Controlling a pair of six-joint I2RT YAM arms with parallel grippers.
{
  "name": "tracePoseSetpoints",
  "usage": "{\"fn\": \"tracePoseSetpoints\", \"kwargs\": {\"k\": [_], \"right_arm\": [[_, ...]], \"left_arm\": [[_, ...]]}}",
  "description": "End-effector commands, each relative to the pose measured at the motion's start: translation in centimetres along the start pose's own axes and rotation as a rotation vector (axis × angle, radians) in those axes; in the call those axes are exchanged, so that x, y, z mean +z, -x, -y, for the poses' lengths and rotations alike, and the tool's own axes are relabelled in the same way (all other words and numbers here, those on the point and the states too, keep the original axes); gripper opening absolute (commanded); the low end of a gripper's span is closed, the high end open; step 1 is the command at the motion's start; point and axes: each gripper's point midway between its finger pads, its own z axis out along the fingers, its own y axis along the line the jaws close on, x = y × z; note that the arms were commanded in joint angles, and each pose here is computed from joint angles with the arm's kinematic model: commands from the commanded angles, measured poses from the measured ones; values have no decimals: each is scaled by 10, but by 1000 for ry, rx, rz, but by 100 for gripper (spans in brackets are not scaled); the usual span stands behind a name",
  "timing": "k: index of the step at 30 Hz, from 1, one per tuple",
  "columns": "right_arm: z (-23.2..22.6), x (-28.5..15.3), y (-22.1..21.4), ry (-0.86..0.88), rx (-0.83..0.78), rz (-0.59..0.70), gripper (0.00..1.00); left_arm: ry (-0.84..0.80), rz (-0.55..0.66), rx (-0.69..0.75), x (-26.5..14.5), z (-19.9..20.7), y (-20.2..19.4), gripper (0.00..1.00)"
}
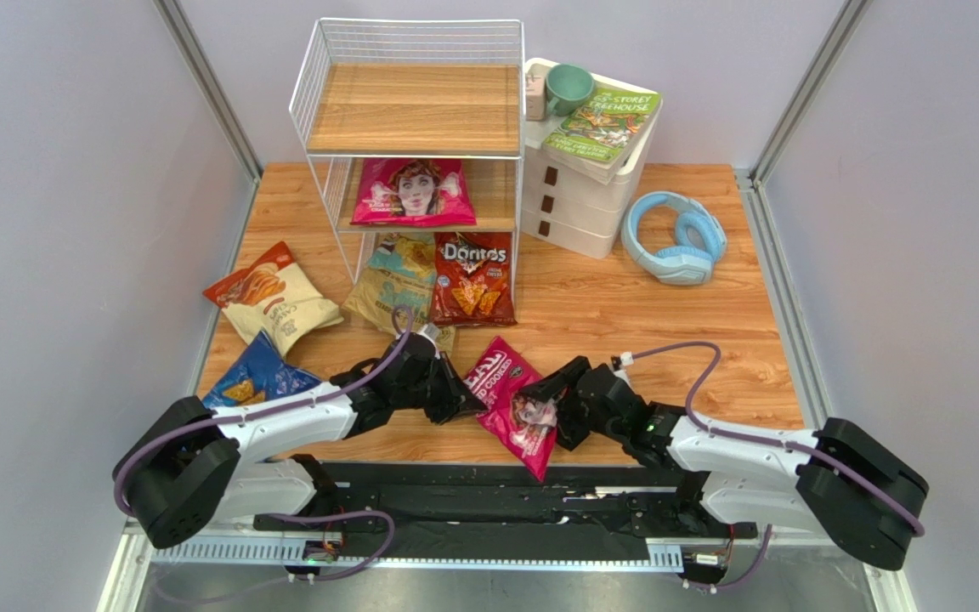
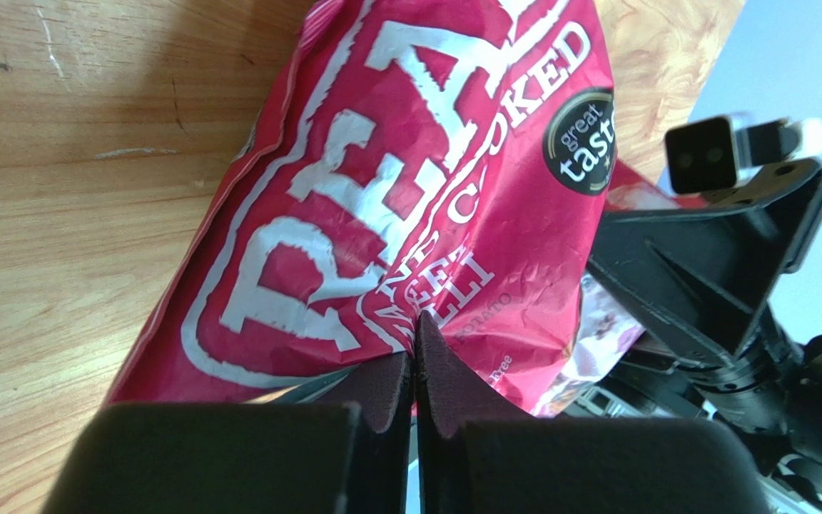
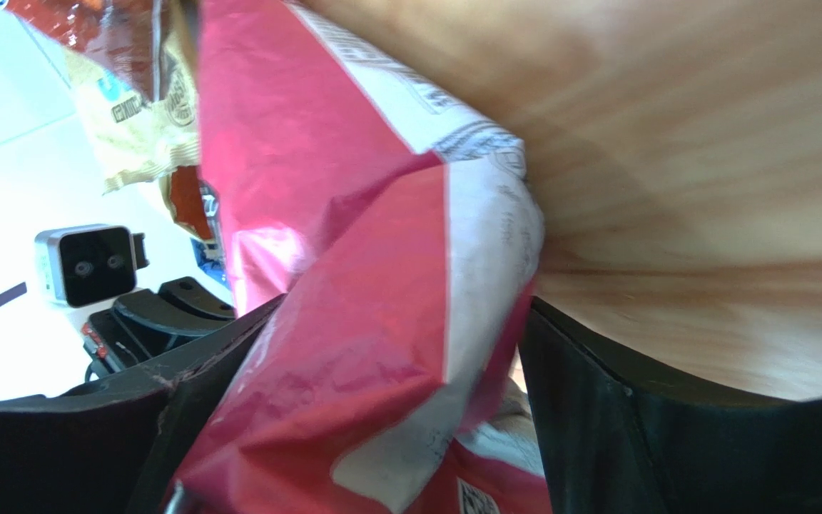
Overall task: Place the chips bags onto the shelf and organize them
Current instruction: Pick up the potato chip from the center of the board.
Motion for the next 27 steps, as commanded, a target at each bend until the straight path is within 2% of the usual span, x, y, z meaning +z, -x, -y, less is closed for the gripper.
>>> {"fn": "tracePoseSetpoints", "kwargs": {"k": [1,5,9,11,12,14,15,19,20,21,22,24,26,27], "right_arm": [[-37,5,-3,117,-57,7,79],[-38,9,-6,119,-74,-10,78],[-40,9,-7,129,-92,-10,71],[-40,8,-6,132,-103,-10,56],[-40,7,-7,132,-110,-12,43],[-40,4,-10,134,-136,-26,26],[-41,2,-11,129,-153,-32,13],[-48,-19,-14,151,-206,-51,0],[-50,-23,-13,159,-210,-46,0],[-46,-28,-10,143,-225,-37,0],[-56,-39,-8,179,-231,-28,0],[-58,-50,-4,178,-269,-10,0],[-80,-69,-3,240,-289,-5,0],[-83,-73,0,239,-317,4,0]], "left_arm": [[-64,-31,54,-3,19,-4,0],[-48,-35,53,-2,15,-5,0],[-48,-29,60,-2,16,-3,0],[-51,-23,72,-3,19,-1,0],[-41,-25,76,-4,18,-1,0],[-53,-11,99,-6,26,3,0],[-13,-22,99,-8,20,2,0],[21,17,165,-25,38,19,0],[29,36,174,-32,41,23,5],[113,59,160,-39,26,30,10],[119,92,183,-49,33,39,14],[207,164,190,-72,19,53,29],[218,243,199,-101,20,66,44],[229,287,194,-110,17,73,45]]}}
